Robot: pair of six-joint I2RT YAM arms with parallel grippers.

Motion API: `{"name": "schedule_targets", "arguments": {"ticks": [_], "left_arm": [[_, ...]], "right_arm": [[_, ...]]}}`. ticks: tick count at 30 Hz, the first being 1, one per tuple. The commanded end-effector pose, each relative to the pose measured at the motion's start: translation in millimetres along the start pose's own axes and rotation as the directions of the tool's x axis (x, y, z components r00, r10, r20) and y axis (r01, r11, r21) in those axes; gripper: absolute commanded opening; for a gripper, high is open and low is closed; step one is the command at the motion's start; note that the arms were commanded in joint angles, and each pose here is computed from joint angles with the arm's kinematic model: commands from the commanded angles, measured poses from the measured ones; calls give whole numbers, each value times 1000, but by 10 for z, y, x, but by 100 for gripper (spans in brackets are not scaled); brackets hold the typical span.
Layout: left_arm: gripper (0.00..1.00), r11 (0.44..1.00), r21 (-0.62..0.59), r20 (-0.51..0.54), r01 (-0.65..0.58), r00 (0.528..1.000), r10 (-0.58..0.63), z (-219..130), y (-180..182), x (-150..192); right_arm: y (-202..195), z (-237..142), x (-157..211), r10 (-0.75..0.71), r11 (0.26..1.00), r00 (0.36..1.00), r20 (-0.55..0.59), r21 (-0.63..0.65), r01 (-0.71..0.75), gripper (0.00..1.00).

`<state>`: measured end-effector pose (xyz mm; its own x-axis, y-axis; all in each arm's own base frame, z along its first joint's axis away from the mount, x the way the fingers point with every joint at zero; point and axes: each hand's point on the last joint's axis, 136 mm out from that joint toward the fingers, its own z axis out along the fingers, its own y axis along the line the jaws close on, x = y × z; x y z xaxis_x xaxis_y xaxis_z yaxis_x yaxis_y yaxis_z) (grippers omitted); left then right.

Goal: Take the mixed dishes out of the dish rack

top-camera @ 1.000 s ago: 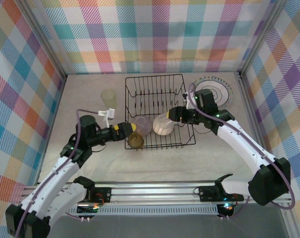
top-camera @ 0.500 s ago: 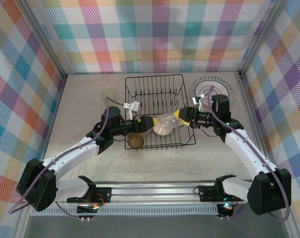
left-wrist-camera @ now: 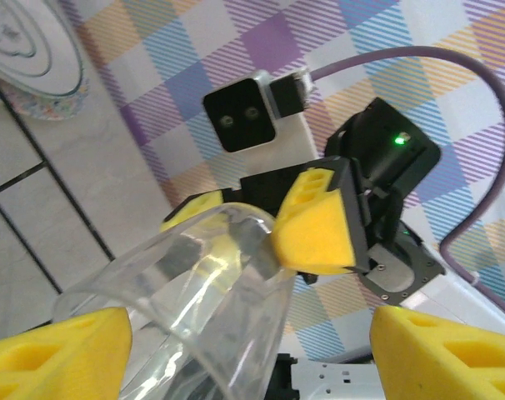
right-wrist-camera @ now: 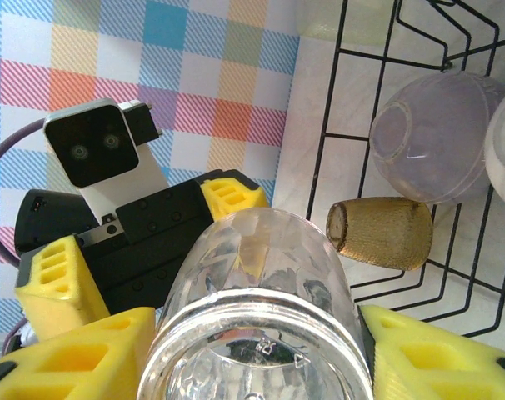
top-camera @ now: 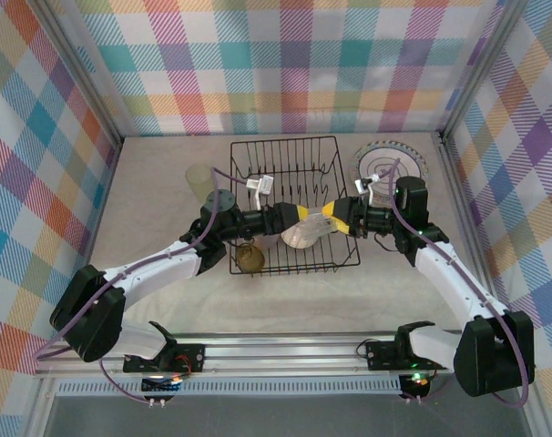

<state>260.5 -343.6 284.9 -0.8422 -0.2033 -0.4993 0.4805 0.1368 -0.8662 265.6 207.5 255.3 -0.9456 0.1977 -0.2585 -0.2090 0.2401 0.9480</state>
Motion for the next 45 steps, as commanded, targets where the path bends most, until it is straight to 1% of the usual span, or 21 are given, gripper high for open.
{"name": "schedule_targets", "arguments": {"ticks": [1, 9, 13, 24, 27, 29, 30, 31, 33, 35, 36, 38, 39, 42, 45], "left_arm": [[74, 994, 110, 16, -27, 1000, 25, -11, -279, 5], [65, 988, 151, 30, 5, 999, -10, 1, -358, 27], [57, 985, 170, 36, 18, 999, -25, -6, -388, 47], [28, 982, 189, 40, 18, 999, -26, 6, -454, 100], [16, 981, 192, 40, 19, 999, -27, 24, -456, 102], [3, 980, 197, 37, 19, 999, -27, 37, -460, 111], [0, 979, 201, 36, 20, 999, -28, 42, -465, 115], [0, 978, 205, 35, 20, 999, -28, 46, -470, 118], [0, 977, 211, 36, 19, 999, -27, 52, -479, 118], [0, 977, 211, 38, 19, 999, -27, 54, -479, 118], [0, 978, 209, 39, 20, 999, -29, 50, -473, 120], [0, 978, 210, 41, 17, 999, -26, 47, -482, 123], [0, 978, 208, 43, 16, 999, -25, 44, -481, 120], [0, 981, 192, 48, 12, 999, -21, 37, -455, 118], [0, 989, 147, 61, -4, 998, -5, 16, -419, 106]], "right_arm": [[87, 8, -16, -28, 998, 999, -18, -55, 27, 32], [41, 38, -30, -20, 998, 1000, -22, -67, 19, 32], [24, 48, -33, -20, 997, 1000, -23, -73, 18, 32], [51, 91, -38, -30, 994, 999, -37, -102, 26, 32], [69, 108, -15, -36, 994, 998, -45, -109, 31, 32], [72, 109, -5, -41, 993, 998, -47, -114, 36, 33], [77, 109, -3, -44, 993, 998, -47, -116, 38, 34], [84, 112, 1, -46, 992, 998, -48, -118, 40, 35], [98, 108, 2, -52, 991, 998, -48, -123, 46, 39], [127, 106, 9, -68, 989, 997, -47, -132, 61, 50], [148, 99, 17, -77, 988, 996, -47, -139, 70, 59], [179, 92, 23, -93, 986, 995, -44, -146, 85, 88], [182, 83, 14, -96, 986, 995, -33, -142, 91, 99], [211, 55, 17, -126, 984, 992, -4, -131, 125, 99], [250, 8, 28, -181, 978, 983, 39, -98, 184, 99]]}}
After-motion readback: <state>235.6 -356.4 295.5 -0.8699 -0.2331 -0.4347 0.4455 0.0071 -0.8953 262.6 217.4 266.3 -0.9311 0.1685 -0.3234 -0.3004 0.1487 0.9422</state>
